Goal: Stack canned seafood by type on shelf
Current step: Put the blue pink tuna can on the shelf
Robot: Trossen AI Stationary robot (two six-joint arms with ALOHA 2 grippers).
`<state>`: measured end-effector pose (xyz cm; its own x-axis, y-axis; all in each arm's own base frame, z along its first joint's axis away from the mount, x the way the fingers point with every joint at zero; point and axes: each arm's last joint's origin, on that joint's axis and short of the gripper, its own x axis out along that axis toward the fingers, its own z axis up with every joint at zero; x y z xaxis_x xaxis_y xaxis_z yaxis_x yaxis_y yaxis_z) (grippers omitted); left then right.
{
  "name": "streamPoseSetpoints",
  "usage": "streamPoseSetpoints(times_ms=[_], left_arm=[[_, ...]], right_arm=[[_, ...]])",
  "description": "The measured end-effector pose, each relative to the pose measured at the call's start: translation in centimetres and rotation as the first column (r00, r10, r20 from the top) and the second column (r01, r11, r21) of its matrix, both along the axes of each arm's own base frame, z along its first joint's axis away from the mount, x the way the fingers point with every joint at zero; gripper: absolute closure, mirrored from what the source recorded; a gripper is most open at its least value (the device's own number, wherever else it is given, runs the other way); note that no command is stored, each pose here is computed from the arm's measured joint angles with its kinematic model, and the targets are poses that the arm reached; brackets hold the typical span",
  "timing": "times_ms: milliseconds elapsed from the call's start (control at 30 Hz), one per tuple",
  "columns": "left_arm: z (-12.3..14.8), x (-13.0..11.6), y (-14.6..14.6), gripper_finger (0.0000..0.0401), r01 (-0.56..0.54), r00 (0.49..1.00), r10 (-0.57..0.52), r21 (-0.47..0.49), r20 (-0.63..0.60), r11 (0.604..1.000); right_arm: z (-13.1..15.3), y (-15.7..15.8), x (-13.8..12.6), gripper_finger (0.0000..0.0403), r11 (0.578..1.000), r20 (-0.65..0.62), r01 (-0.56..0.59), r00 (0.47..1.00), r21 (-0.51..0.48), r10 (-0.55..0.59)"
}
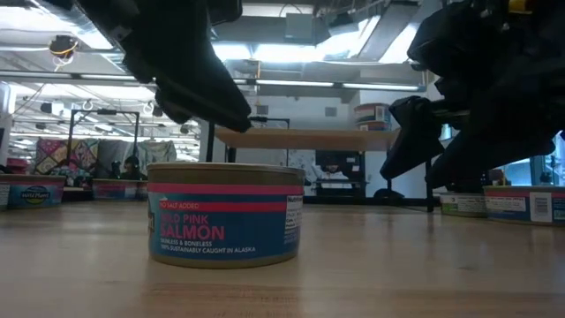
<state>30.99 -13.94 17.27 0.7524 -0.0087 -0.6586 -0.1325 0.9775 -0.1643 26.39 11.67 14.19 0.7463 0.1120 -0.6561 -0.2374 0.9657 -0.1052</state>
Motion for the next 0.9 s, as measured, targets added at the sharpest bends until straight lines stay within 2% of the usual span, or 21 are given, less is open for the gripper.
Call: streamPoseSetpoints(times_ms=[67, 167, 233, 333, 467, 567, 633, 767, 900], left_arm=[[-0.4, -0.1, -0.3, 0.0278, -0.002, 1.000, 0.002, -0.005, -0.015, 1.000], [-1.1, -0.1, -0.9, 0.0278, 0.007, 1.000, -0.007, -0.008, -0.024, 1.000], [-1.6, -0.1, -1.4, 0.0278, 0.026, 0.999, -0.026, 0.001, -0.027, 1.000], [-2.0, -0.1, -2.0, 0.0278, 0.060, 0.998, -0.060, 0.019, -0.017, 0.998], [-2.0, 0.2, -2.6, 0.0278, 0.104, 0.994, -0.105, 0.031, 0.034, 0.994], [-1.6, 0.1, -3.4, 0.0278, 0.164, 0.982, -0.168, 0.058, 0.087, 0.985], [-2.0, -0.3, -3.6, 0.0278, 0.181, 0.981, -0.186, 0.072, 0.064, 0.981], [-3.3, -1.5, -3.5, 0.0278, 0.153, 0.988, -0.154, 0.059, 0.022, 0.986], [-4.0, -2.2, -3.5, 0.0278, 0.111, 0.993, -0.113, 0.062, 0.030, 0.992]], right_arm=[[0.0, 0.0, 0.0, 0.0123, 1.000, 0.008, 0.009, 1.000, -0.005, -0.009], [0.0, -0.2, 0.1, 0.0123, 0.997, 0.035, 0.041, 0.999, -0.067, -0.039], [0.1, -0.1, 0.2, 0.0123, 0.997, 0.049, 0.043, 0.998, -0.063, -0.039], [0.7, 0.1, 0.6, 0.0123, 0.999, 0.115, 0.041, 0.993, -0.026, -0.037], [1.3, 0.5, 1.0, 0.0123, 0.998, 0.170, -0.019, 0.985, 0.053, 0.010], [1.7, 0.6, 1.2, 0.0123, 0.995, 0.206, -0.010, 0.978, 0.098, -0.011], [1.5, 0.6, 1.3, 0.0123, 0.995, 0.209, -0.011, 0.978, 0.103, -0.011], [0.9, 1.1, 1.9, 0.0123, 0.987, 0.221, -0.077, 0.974, 0.144, 0.043], [0.4, 1.9, 3.1, 0.0123, 0.982, 0.214, -0.120, 0.973, 0.148, 0.087]])
